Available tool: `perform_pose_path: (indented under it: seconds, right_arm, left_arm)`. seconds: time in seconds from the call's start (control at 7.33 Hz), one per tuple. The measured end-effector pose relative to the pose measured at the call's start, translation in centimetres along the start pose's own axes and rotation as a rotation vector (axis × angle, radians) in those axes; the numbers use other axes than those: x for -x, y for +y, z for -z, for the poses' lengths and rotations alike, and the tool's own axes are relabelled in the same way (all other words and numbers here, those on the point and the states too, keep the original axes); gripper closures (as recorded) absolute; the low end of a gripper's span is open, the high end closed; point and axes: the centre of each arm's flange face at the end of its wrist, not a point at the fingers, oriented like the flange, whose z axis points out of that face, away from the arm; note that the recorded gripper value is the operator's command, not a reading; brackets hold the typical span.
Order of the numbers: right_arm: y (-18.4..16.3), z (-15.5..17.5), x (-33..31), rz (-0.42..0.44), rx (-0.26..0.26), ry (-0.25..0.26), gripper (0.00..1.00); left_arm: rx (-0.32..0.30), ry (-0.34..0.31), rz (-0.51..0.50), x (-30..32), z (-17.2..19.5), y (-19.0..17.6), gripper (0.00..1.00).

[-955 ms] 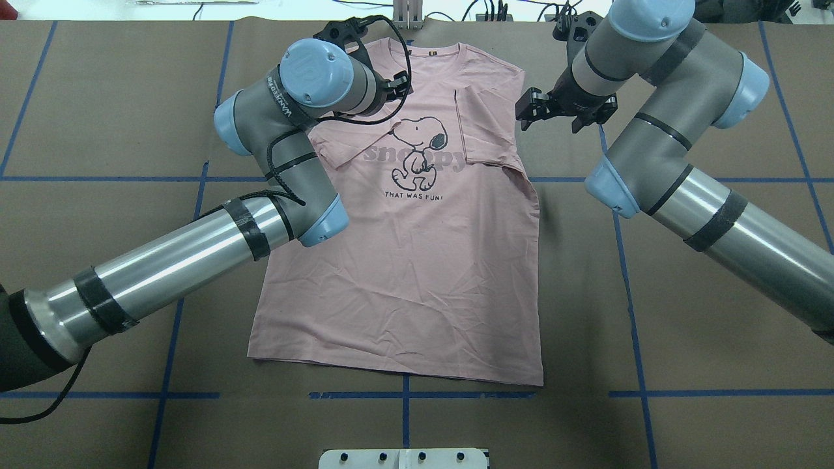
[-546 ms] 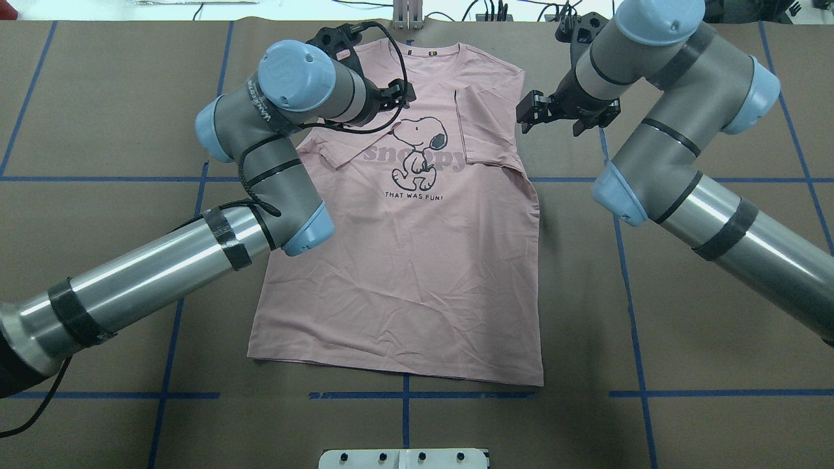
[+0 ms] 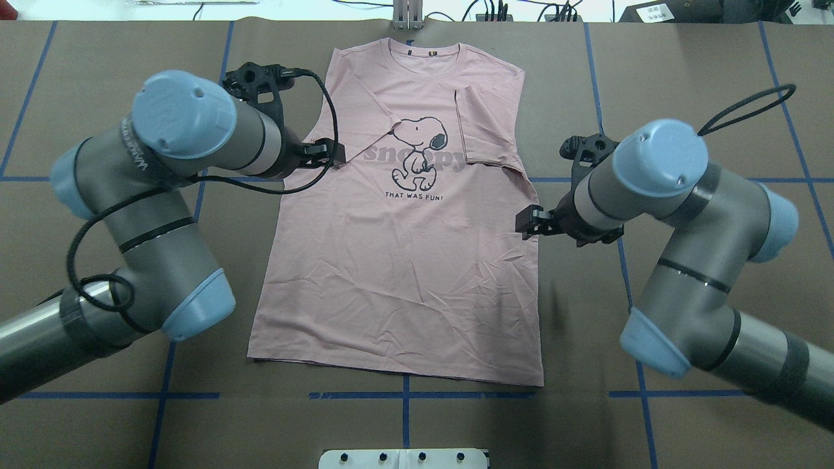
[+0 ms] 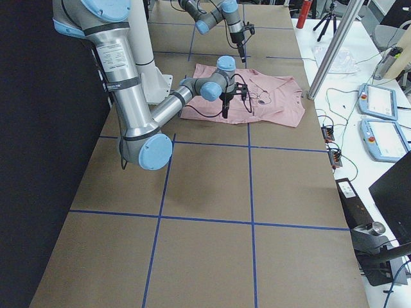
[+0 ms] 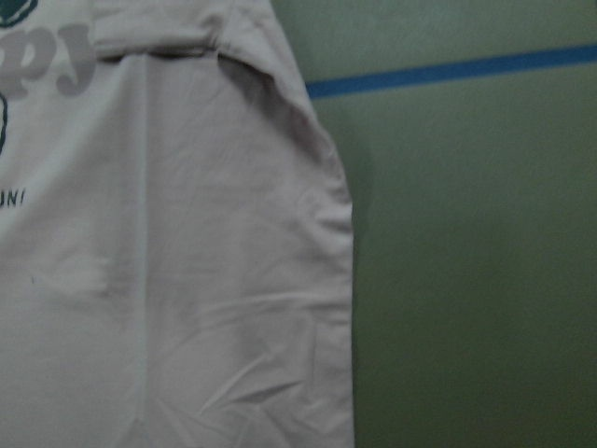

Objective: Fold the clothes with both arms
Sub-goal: 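Move the right gripper to the hem corner nearest the robot while the left gripper lowers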

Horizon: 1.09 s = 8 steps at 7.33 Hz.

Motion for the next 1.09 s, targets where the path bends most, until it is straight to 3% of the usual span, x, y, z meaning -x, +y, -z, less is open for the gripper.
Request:
perform_pose_path:
  seconds: [0.55, 0.82, 1.09]
  right_arm:
    - [15.3, -2.2, 1.8, -0.056, -0.084, 0.005, 0.0]
    - [18.0, -3.1, 1.2, -0.063, -0.086, 0.021, 0.0]
    - [18.5, -3.8, 0.3, -0.062, -0.081, 0.043, 0.0]
  left_arm:
    - [0.011, 0.007, -0.01, 1.9, 2.1, 2.2, 0.0]
    - [0.017, 0.003, -0.011, 2.0, 1.6, 2.4, 0.0]
    - [0.018, 0.006, -0.012, 1.8, 1.6, 2.5, 0.0]
